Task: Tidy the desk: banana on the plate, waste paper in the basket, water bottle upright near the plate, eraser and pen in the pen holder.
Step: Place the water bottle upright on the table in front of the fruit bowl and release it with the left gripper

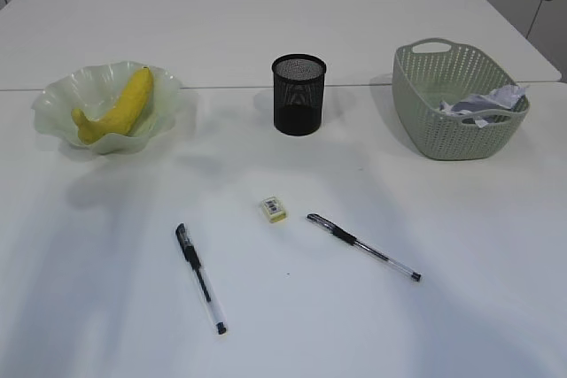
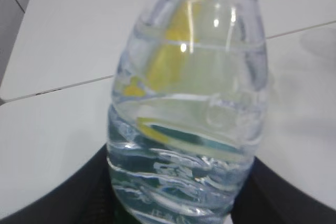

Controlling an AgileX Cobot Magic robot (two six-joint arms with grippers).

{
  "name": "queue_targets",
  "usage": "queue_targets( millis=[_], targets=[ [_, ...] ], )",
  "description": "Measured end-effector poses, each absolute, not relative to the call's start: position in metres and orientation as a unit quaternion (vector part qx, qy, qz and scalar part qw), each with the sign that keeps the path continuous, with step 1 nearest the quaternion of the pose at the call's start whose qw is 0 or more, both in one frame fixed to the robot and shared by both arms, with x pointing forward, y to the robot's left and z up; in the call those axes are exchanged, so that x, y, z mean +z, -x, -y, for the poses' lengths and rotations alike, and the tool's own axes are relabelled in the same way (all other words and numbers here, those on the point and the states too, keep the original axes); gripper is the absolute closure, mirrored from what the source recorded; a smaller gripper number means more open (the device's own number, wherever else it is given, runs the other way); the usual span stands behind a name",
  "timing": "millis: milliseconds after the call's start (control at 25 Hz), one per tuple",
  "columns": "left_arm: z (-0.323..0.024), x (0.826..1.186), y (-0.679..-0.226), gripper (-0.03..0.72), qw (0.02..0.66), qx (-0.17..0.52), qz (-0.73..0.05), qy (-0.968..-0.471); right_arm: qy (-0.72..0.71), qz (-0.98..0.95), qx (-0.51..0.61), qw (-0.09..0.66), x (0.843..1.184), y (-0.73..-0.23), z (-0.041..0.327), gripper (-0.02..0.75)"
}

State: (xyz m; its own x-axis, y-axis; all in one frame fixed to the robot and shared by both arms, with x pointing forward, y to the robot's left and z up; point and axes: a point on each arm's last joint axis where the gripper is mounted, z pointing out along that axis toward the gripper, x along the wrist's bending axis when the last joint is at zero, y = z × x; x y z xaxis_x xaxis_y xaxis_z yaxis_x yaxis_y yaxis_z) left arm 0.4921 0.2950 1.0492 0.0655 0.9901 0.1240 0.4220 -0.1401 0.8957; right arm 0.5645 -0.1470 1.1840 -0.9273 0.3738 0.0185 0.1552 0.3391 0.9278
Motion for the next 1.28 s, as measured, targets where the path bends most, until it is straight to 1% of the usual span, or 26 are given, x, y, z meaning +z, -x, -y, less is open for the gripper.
queue_targets(
  millis=[200, 320, 440, 680, 840, 1040, 1160, 1280],
  targets=[
    [-0.304, 1.062, -0.482, 0.28, 0.335, 0.436, -0.569, -0.611, -0.163, -0.813, 0.55, 0.1, 1.184, -0.565, 0.147, 0.224],
    [-0.308, 1.068, -0.477, 0.28, 0.317, 0.461, -0.566, -0.606, -0.163, -0.813, 0.55, 0.1, 1.184, -0.565, 0.147, 0.224],
    [-0.311, 1.074, -0.473, 0.28, 0.303, 0.485, -0.55, -0.609, -0.163, -0.813, 0.551, 0.099, 1.184, -0.565, 0.147, 0.223],
    [-0.313, 1.102, -0.478, 0.281, 0.296, 0.535, -0.508, -0.607, -0.163, -0.813, 0.551, 0.099, 1.184, -0.565, 0.147, 0.223],
    [-0.314, 1.11, -0.479, 0.282, 0.279, 0.56, -0.48, -0.615, -0.163, -0.813, 0.55, 0.099, 1.184, -0.565, 0.147, 0.224],
    [-0.313, 1.113, -0.48, 0.282, 0.253, 0.584, -0.437, -0.636, -0.163, -0.814, 0.549, 0.1, 1.184, -0.565, 0.147, 0.223],
    [-0.303, 1.115, -0.481, 0.282, 0.24, 0.6, -0.393, -0.654, -0.163, -0.815, 0.548, 0.101, 1.183, -0.565, 0.147, 0.223],
    [-0.284, 1.119, -0.48, 0.282, 0.231, 0.621, -0.34, -0.667, -0.163, -0.815, 0.547, 0.101, 1.183, -0.565, 0.147, 0.223]
  ],
)
